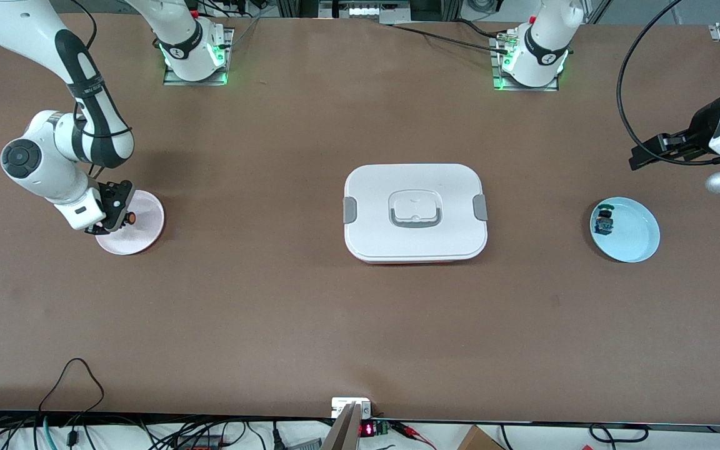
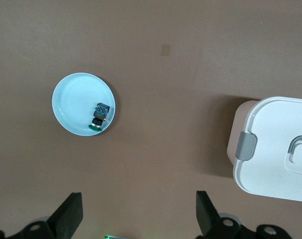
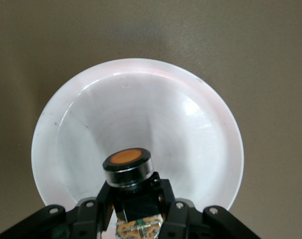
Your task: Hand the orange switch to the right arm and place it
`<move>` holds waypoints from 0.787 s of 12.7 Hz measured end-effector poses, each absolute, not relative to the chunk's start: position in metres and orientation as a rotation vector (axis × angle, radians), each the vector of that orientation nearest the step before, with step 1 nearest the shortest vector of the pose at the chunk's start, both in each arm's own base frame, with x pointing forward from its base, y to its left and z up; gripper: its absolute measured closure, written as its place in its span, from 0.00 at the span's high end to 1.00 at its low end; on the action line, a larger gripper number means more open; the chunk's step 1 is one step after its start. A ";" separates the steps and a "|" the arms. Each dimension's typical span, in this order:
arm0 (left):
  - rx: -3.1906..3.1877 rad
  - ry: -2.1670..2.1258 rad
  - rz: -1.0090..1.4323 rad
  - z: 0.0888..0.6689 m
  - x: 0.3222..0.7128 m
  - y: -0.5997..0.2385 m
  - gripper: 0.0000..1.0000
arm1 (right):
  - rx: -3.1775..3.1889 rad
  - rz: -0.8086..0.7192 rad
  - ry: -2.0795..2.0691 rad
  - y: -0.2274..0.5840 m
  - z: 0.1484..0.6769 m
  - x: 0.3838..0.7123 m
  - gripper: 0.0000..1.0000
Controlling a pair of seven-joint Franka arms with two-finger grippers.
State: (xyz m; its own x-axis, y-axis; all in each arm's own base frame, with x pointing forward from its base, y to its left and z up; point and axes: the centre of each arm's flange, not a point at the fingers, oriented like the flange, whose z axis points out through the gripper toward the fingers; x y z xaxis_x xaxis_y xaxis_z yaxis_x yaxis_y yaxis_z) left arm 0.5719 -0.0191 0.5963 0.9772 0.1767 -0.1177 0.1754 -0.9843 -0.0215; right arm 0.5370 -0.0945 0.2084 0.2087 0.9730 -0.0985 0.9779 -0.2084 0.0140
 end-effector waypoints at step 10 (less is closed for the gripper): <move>-3.109 -0.294 0.187 0.594 0.577 -0.017 1.00 | 2.386 -0.122 1.939 -0.093 0.197 0.535 0.41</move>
